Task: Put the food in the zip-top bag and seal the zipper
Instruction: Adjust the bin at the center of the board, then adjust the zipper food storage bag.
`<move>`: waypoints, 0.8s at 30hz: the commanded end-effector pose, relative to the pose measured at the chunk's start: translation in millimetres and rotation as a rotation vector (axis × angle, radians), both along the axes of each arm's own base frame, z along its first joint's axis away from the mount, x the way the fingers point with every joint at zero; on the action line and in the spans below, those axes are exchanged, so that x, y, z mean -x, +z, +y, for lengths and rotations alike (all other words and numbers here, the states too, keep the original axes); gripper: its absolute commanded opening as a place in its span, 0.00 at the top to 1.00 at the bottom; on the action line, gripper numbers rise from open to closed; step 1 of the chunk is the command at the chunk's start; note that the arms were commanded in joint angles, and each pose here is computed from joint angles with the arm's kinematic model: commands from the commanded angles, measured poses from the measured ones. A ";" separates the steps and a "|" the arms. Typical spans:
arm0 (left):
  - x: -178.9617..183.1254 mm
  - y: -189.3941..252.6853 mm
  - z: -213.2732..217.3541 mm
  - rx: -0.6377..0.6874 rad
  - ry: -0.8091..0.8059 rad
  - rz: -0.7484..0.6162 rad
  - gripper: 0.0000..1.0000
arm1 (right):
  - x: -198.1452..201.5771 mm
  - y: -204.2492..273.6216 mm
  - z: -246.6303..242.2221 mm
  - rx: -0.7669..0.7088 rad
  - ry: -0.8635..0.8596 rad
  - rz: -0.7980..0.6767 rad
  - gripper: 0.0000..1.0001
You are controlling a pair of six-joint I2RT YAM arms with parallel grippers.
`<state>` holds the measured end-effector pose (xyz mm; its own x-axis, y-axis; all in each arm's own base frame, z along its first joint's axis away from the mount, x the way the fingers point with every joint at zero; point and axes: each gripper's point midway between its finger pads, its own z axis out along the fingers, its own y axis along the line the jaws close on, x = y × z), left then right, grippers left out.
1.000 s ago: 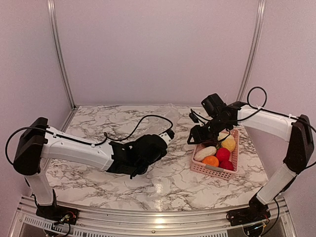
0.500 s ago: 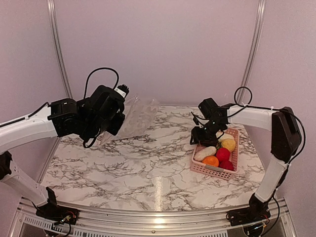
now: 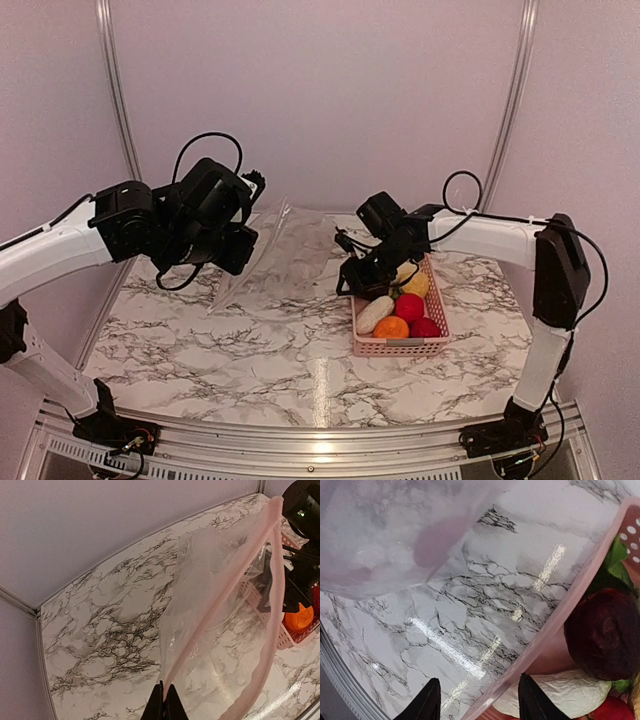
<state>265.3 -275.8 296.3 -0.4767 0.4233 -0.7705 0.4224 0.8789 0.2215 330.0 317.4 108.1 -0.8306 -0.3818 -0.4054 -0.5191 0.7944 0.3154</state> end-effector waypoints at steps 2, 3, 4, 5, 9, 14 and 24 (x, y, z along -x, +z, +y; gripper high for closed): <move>-9.1 11.9 -8.8 0.101 0.080 0.014 1.00 | -10.4 97.0 1.8 -0.083 -0.019 -0.160 0.44; -11.9 15.6 -11.4 0.123 0.094 0.007 1.00 | -9.0 120.8 3.8 -0.130 -0.022 -0.184 0.43; -15.1 19.3 -13.9 0.146 0.110 0.000 1.00 | -5.3 142.2 7.9 -0.183 -0.019 -0.198 0.41; -18.7 24.1 -15.5 0.165 0.131 -0.012 1.00 | -2.3 164.3 12.8 -0.239 -0.014 -0.215 0.39; -31.1 38.1 -19.6 0.226 0.217 -0.049 1.00 | 7.2 230.2 32.4 -0.410 0.018 -0.266 0.36; -41.2 54.7 -24.9 0.324 0.297 -0.078 1.00 | 8.9 277.1 55.2 -0.545 0.057 -0.310 0.30; -44.7 64.4 -58.9 0.407 0.174 -0.082 1.00 | 6.8 281.8 74.0 -0.567 0.092 -0.317 0.27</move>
